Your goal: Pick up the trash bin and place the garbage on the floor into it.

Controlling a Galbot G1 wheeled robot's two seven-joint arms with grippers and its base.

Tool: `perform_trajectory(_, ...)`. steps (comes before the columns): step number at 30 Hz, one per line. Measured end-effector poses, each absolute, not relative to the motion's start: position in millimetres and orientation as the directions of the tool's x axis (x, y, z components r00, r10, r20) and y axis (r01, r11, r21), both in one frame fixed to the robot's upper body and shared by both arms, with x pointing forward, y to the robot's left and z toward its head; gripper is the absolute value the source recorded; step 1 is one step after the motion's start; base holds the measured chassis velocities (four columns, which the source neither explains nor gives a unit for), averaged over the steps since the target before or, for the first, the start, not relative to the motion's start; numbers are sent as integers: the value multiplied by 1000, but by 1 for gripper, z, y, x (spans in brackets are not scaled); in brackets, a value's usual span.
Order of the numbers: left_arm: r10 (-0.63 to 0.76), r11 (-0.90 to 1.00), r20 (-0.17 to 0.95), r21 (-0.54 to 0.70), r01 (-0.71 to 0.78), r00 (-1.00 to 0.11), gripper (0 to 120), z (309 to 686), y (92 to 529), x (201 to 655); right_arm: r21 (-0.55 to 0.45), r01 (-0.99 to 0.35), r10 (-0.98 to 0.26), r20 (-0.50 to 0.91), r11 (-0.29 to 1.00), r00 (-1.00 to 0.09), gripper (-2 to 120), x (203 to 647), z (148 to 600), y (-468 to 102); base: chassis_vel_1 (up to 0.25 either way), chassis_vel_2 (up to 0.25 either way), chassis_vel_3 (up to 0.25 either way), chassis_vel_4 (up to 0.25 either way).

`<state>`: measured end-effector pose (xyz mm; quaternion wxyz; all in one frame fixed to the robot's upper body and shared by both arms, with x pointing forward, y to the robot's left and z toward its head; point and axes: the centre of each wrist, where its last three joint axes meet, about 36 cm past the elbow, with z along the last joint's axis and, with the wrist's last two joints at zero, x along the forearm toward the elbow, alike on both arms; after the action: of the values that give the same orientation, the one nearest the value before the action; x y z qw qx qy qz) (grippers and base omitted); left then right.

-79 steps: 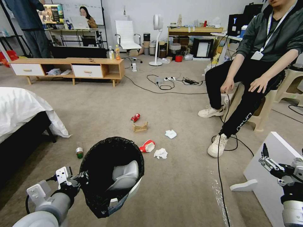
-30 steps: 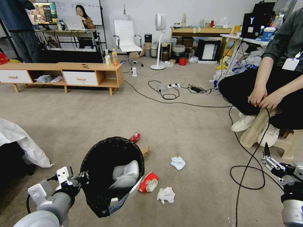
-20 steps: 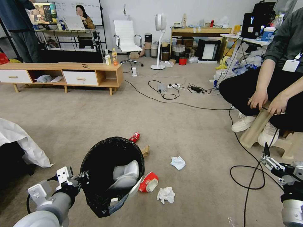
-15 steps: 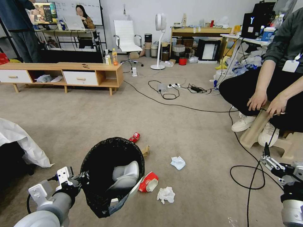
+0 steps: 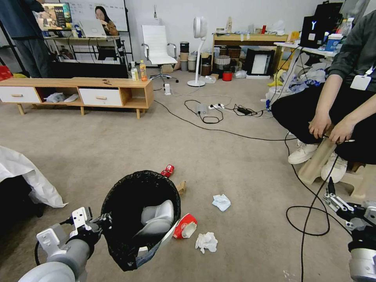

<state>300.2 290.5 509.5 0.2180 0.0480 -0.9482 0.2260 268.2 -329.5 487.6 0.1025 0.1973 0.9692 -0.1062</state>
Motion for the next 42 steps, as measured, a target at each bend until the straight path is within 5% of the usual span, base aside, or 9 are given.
perform_trajectory(42,1,898,383,-408,-168,-924,3,513,288,301,-176,371,328,-232,912,-916,100,270,484,-326,31,30,29,27)
